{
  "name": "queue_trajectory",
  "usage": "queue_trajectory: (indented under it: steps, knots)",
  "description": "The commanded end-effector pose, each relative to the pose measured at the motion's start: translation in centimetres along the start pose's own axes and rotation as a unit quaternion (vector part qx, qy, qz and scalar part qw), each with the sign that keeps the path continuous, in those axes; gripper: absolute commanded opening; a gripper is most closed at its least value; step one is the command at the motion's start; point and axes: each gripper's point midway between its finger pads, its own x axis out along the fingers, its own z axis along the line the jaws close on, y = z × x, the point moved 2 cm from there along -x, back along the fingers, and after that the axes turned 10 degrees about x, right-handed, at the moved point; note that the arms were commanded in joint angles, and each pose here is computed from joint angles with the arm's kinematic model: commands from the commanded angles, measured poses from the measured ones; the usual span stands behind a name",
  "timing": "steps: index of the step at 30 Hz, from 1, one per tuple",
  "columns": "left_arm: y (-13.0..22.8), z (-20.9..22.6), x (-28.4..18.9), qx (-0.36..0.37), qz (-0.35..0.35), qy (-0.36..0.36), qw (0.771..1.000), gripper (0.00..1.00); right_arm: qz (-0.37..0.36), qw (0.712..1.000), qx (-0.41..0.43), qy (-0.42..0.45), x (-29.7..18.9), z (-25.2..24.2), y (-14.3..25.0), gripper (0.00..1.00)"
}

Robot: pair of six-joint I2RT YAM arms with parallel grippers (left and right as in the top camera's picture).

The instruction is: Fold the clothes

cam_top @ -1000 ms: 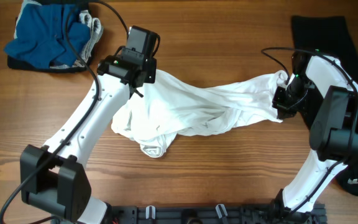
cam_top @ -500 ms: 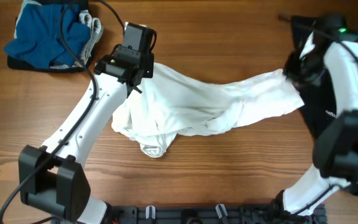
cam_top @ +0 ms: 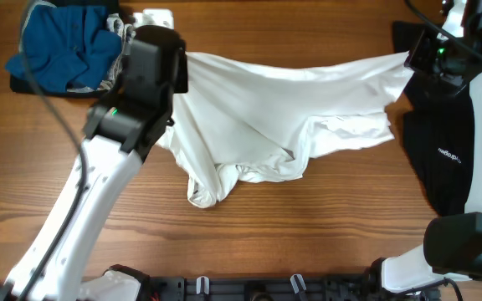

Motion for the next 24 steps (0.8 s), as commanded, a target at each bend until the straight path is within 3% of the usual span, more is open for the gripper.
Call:
queue_trajectory:
  steps: [1, 7, 14, 18, 24]
  knots:
    - [-4.0, 4.5, -6.2, -0.047, -0.098, -0.047, 0.993, 0.04, -0.072, 0.996, -0.004, -0.046, -5.5, 0.5, -2.9, 0.04]
    - [-6.5, 7.6, -13.1, -0.096, -0.194, -0.047, 0.975, 0.04, -0.157, 0.985, -0.02, -0.073, -13.8, 0.1, -4.7, 0.04]
    - [-8.4, 10.1, -21.7, -0.104, -0.294, -0.01, 0.95, 0.04, -0.252, 0.964, -0.04, -0.076, -23.8, 0.0, -2.7, 0.04]
    - [-8.1, 9.5, -23.5, -0.094, -0.306, 0.033, 0.947, 0.04, -0.249, 0.964, -0.041, -0.081, -25.2, 0.2, -0.7, 0.04]
    - [-8.4, 6.9, -21.3, -0.075, -0.283, 0.082, 0.953, 0.04, -0.199, 0.976, -0.032, -0.081, -22.7, -0.1, -0.6, 0.04]
